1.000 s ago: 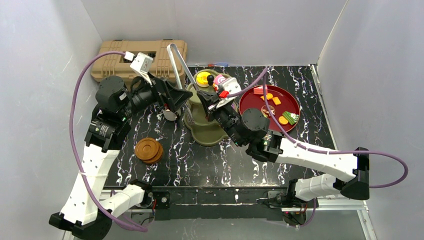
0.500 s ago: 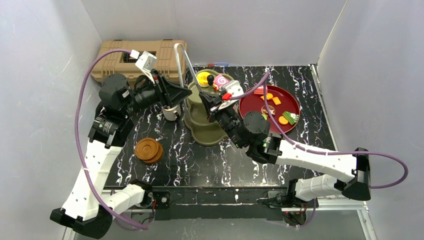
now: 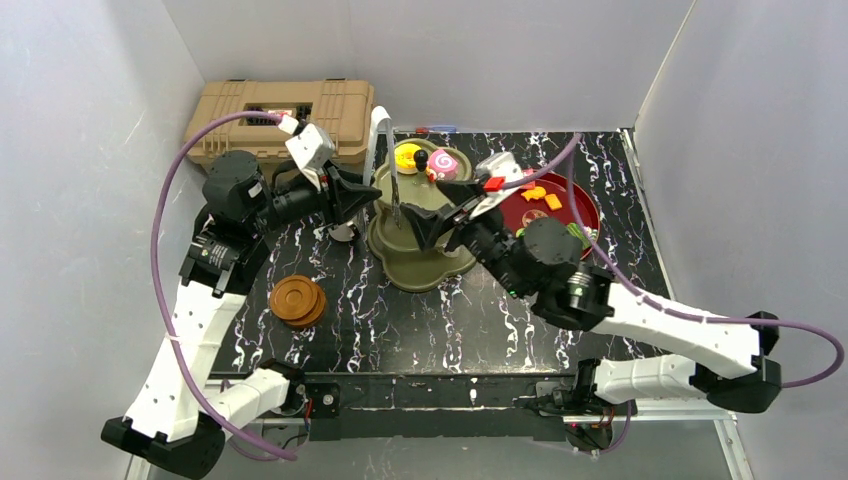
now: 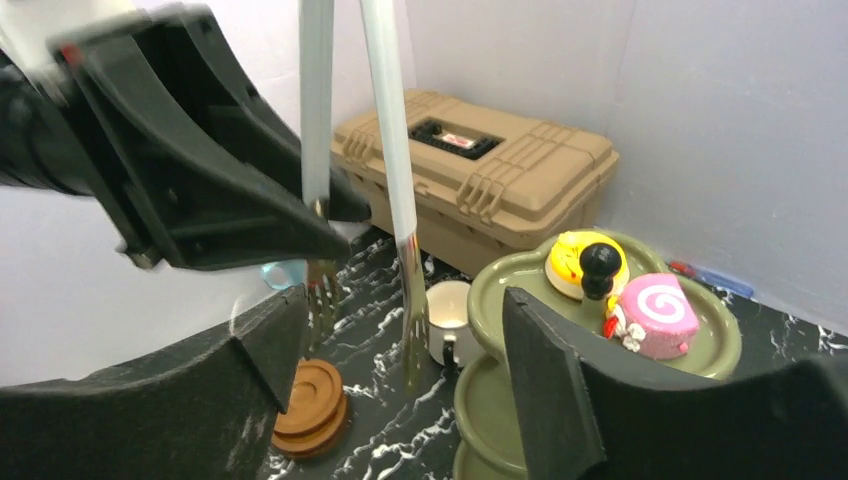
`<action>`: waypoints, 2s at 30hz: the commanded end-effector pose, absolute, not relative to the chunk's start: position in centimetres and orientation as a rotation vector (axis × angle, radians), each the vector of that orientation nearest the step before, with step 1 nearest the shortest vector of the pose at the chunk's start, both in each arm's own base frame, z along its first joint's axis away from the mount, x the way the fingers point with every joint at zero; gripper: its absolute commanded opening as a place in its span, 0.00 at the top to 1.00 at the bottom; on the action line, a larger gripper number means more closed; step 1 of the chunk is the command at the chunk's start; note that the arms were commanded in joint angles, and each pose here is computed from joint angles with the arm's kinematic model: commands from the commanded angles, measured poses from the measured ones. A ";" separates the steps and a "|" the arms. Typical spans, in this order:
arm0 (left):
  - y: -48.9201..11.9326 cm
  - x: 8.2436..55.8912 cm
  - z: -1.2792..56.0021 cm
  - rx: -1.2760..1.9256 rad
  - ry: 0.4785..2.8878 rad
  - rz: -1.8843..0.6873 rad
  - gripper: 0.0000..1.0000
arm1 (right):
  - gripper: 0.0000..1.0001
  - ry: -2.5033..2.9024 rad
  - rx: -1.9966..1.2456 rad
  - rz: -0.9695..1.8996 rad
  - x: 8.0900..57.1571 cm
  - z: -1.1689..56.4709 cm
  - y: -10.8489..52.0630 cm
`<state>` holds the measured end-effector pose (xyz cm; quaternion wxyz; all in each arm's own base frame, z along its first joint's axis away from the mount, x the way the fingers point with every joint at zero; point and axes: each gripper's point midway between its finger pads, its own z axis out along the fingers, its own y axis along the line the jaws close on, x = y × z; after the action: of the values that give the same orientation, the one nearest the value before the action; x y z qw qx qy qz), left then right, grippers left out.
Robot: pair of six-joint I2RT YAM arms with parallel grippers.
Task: Serve the afternoon tea
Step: Pick up the clamp from the center of the board.
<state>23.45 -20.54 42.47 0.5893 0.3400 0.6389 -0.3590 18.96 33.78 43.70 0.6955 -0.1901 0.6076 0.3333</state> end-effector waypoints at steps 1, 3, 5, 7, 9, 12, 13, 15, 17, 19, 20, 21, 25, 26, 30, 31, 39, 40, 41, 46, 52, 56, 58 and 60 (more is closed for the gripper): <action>-20.5 22.2 43.2 0.969 1.315 -0.736 1.00 | 0.12 1.349 -0.416 0.870 17.0 48.0 32.2; -20.5 22.2 43.2 0.987 1.293 -0.714 1.00 | 0.02 1.370 -0.418 0.888 16.9 48.6 32.9; -20.6 22.2 43.2 1.012 1.268 -0.688 1.00 | 0.02 1.411 -0.445 0.887 17.0 48.2 34.2; -20.8 22.3 43.3 1.026 1.248 -0.652 1.00 | 0.01 1.428 -0.444 0.903 17.3 48.2 35.7; -20.9 22.4 43.5 1.029 1.238 -0.624 1.00 | 0.02 1.446 -0.416 0.891 17.9 48.3 36.5; -20.9 22.5 43.9 1.023 1.231 -0.608 1.00 | 0.02 1.442 -0.375 0.886 18.5 48.8 37.2; -20.9 22.4 43.8 1.027 1.229 -0.602 1.00 | 0.02 1.435 -0.362 0.890 18.7 49.0 37.4; -21.0 22.4 43.7 1.035 1.220 -0.585 1.00 | 0.02 1.444 -0.336 0.869 19.2 49.0 37.6; -21.1 22.3 43.4 1.046 1.215 -0.574 1.00 | 0.02 1.446 -0.309 0.842 19.8 49.2 37.6; -21.3 22.1 43.2 1.067 1.201 -0.565 1.00 | 0.02 1.445 -0.287 0.825 20.2 49.2 37.7; -21.4 21.9 43.1 1.077 1.193 -0.559 1.00 | 0.02 1.449 -0.279 0.811 20.5 49.0 37.7; -21.4 21.8 43.0 1.084 1.188 -0.553 1.00 | 0.02 1.452 -0.268 0.799 20.7 48.9 37.7; -21.3 21.7 42.8 1.094 1.175 -0.523 1.00 | 0.04 1.468 -0.258 0.772 21.1 48.2 37.8; -21.3 21.8 42.9 1.095 1.172 -0.517 1.00 | 0.04 1.470 -0.261 0.776 21.0 48.0 37.9; -21.3 21.9 43.1 1.092 1.161 -0.503 1.00 | 0.14 1.484 -0.258 0.783 21.1 47.4 38.3; -21.3 21.9 43.2 1.091 1.157 -0.499 1.00 | 0.17 1.488 -0.256 0.785 21.1 47.3 38.4; -21.4 21.5 43.3 1.099 1.143 -0.502 1.00 | 0.44 1.459 -0.203 0.809 21.5 47.8 38.4; -21.4 21.4 43.3 1.100 1.140 -0.503 1.00 | 0.51 1.455 -0.200 0.809 21.6 48.0 38.4; -21.4 21.3 43.3 1.101 1.140 -0.506 1.00 | 0.57 1.450 -0.199 0.805 21.7 48.1 38.3; -21.6 21.1 43.4 1.098 1.141 -0.529 0.78 | 0.72 1.423 -0.192 0.791 22.0 48.6 37.7; -22.0 20.5 43.0 1.089 1.173 -0.598 0.31 | 0.75 1.380 -0.193 0.800 21.8 49.0 37.2; -22.4 19.9 42.0 1.113 1.193 -0.650 0.21 | 0.73 1.354 -0.201 0.818 21.6 49.3 37.2; -22.4 20.2 41.3 1.119 1.203 -0.635 0.21 | 0.72 1.333 -0.195 0.848 21.3 49.6 37.1; -22.3 21.0 40.7 1.117 1.220 -0.594 0.21 | 0.72 1.311 -0.181 0.883 20.9 50.1 36.7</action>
<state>21.05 -22.14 41.74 0.6447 0.4832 0.5310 -0.2625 21.92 39.03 44.42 0.6712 -0.1305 0.6500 0.3317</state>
